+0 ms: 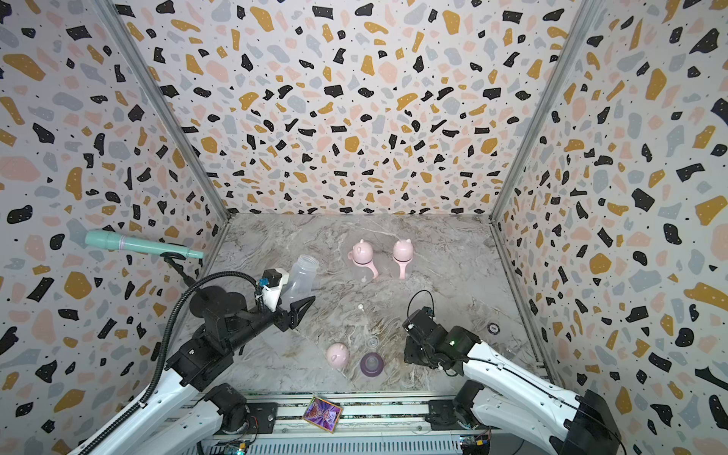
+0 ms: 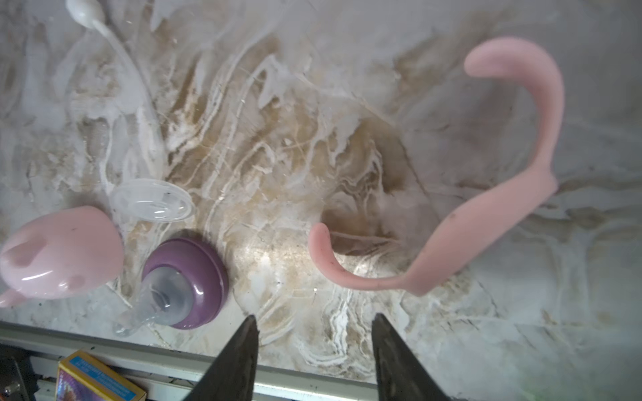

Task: Assemble the baby bottles
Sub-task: Pick up the handle at the center of the board.

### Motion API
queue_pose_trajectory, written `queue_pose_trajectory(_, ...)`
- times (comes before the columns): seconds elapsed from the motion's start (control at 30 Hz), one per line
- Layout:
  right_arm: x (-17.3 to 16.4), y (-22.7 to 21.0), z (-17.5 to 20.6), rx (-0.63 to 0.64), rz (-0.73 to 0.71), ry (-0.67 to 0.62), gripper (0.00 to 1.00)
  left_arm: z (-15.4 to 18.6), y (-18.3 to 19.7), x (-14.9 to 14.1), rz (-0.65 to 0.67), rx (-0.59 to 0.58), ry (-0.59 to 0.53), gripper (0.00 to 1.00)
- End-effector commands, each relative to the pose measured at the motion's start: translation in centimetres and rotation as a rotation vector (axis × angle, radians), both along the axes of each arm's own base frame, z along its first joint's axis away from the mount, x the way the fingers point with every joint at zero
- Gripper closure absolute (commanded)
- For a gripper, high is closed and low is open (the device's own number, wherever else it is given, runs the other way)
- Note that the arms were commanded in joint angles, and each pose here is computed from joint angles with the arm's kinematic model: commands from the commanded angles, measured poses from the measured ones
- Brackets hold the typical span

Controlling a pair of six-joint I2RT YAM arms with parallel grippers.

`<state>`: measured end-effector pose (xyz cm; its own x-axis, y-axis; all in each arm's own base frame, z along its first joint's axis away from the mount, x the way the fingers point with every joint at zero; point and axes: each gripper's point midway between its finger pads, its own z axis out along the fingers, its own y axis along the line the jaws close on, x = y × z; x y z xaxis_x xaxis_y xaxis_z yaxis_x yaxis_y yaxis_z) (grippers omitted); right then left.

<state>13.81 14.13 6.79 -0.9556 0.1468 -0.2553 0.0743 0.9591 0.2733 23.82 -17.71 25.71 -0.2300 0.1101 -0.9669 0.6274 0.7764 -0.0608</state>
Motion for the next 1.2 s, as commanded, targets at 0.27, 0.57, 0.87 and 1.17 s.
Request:
queue_pose_trajectory(0.27,0.3,-0.2,-2.6,0.094,-0.242,0.011,0.41,1.4,-0.6,-0.4,-0.043,-0.049,-0.059,0.58)
queue_pose_trajectory(0.57,1.3,-0.4,-3.2,0.139,-0.351,-0.026,0.36,1.1,-1.2,-0.6,-0.078,-0.051,-0.044,0.58)
queue_pose_trajectory(0.87,0.8,-3.0,-5.1,0.119,-0.487,-0.028,0.38,1.1,-1.2,-0.7,-0.082,-0.049,-0.044,0.58)
queue_pose_trajectory(1.17,1.2,-5.0,-5.3,0.057,-0.516,-0.052,0.54,1.0,-1.3,-0.6,-0.085,-0.048,-0.039,0.58)
